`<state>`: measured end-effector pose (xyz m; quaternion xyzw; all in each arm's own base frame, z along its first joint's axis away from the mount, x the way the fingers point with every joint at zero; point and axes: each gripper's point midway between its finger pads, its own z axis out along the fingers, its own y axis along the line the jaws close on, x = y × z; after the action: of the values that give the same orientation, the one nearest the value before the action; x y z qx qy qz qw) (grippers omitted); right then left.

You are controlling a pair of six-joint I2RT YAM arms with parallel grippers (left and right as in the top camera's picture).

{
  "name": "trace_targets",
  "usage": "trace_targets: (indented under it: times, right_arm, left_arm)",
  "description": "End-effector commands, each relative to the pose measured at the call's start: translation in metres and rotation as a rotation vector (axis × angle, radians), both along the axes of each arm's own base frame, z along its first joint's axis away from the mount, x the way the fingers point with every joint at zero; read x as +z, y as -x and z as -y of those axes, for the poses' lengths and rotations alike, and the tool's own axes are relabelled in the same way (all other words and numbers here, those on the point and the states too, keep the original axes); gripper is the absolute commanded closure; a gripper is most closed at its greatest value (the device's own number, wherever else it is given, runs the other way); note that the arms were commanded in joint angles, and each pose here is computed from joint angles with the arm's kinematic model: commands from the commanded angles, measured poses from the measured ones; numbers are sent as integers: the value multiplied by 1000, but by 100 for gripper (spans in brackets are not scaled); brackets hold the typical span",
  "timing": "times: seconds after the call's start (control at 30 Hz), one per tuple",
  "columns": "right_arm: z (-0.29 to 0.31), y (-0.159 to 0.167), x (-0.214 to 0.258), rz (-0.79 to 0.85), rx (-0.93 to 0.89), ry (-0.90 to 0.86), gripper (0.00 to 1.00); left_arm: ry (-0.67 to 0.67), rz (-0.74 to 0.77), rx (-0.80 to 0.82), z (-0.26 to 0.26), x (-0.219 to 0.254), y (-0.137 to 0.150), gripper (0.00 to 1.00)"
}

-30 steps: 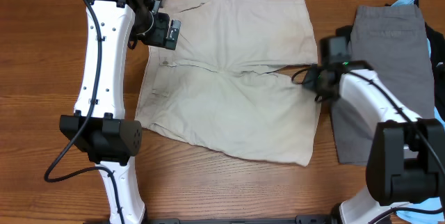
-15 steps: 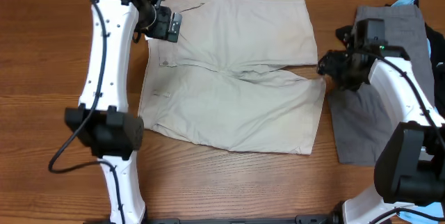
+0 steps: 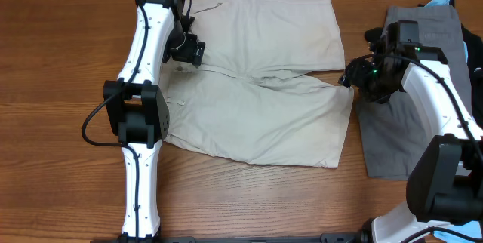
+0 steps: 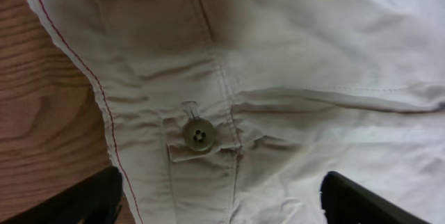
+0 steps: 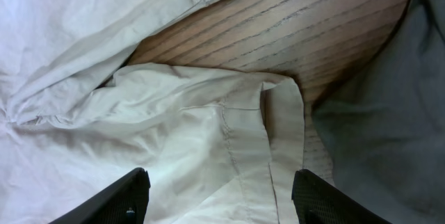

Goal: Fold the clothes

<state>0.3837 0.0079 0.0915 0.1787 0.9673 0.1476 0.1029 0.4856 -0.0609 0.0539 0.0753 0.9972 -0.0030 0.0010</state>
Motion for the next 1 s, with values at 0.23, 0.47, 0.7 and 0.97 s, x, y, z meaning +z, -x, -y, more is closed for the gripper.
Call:
trace_targets:
  times: [0.23,0.47,0.7,0.97]
  right_arm:
    - [-1,-5,16,48,18,6,31]
    - [-2,4,14,9,17,4,35]
    - [-3,8,13,-8,17,2,36]
    - [-3,5,13,4,19,4,36]
  left_arm:
    - [-71,-109,119,-10,-70,5,20]
    - [-104,-96,131,-21,-79,0,67]
    - [-137,-107,206,-66,-79,1,88]
    - [-132,-179,297,-110,-76,19,95]
